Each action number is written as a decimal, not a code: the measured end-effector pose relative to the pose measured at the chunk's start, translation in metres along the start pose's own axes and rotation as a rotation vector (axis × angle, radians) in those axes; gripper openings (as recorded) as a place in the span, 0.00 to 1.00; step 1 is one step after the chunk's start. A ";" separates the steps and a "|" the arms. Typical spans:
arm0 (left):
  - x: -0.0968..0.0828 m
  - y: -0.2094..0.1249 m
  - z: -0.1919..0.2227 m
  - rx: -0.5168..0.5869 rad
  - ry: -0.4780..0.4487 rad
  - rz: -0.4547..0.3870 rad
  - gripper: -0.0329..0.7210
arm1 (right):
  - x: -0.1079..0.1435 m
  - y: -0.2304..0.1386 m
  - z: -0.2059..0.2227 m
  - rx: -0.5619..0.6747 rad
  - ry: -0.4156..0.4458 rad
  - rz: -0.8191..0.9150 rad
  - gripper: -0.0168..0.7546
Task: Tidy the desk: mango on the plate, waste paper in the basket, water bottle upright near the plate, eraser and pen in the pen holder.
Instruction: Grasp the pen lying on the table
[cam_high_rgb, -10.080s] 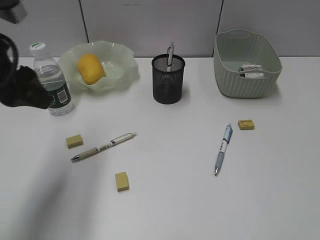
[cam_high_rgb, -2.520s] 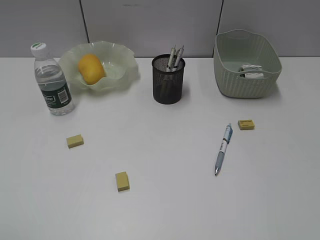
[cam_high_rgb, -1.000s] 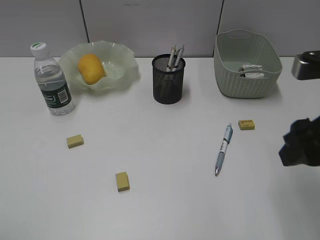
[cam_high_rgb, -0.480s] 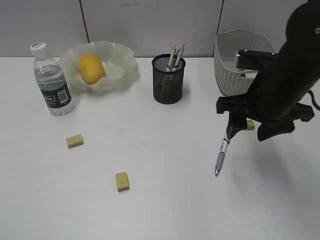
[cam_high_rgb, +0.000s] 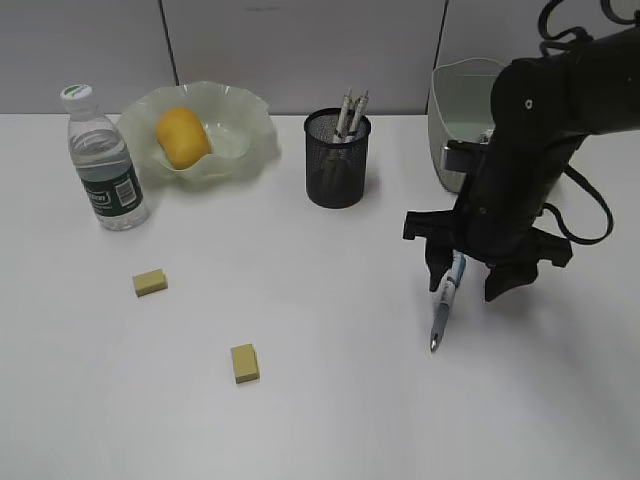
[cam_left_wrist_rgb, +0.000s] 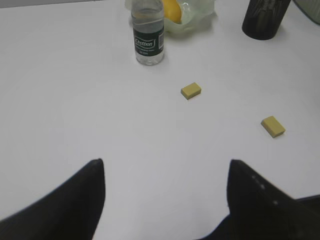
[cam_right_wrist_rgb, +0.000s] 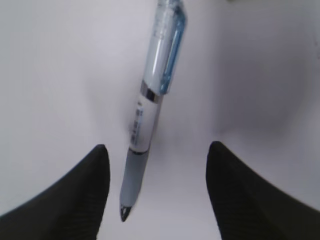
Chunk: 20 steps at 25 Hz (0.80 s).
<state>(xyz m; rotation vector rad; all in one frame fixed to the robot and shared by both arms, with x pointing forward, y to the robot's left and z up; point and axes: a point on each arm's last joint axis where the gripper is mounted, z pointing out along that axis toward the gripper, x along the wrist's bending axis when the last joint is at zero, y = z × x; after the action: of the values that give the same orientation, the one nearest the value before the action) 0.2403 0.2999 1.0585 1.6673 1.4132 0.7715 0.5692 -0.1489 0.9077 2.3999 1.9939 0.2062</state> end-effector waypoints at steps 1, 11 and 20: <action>0.000 0.000 0.000 0.000 0.005 -0.003 0.81 | -0.002 0.003 0.003 0.004 -0.004 0.011 0.65; 0.000 0.000 0.000 -0.001 0.010 -0.005 0.81 | -0.006 0.016 0.023 0.016 0.017 0.074 0.58; 0.000 0.000 0.000 -0.001 0.010 -0.005 0.81 | -0.002 0.019 0.035 0.051 0.024 0.098 0.57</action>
<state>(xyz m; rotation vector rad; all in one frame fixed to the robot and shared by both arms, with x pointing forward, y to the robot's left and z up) 0.2402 0.3000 1.0585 1.6609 1.4234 0.7788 0.5913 -0.1514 0.8747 2.5415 1.9151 0.1889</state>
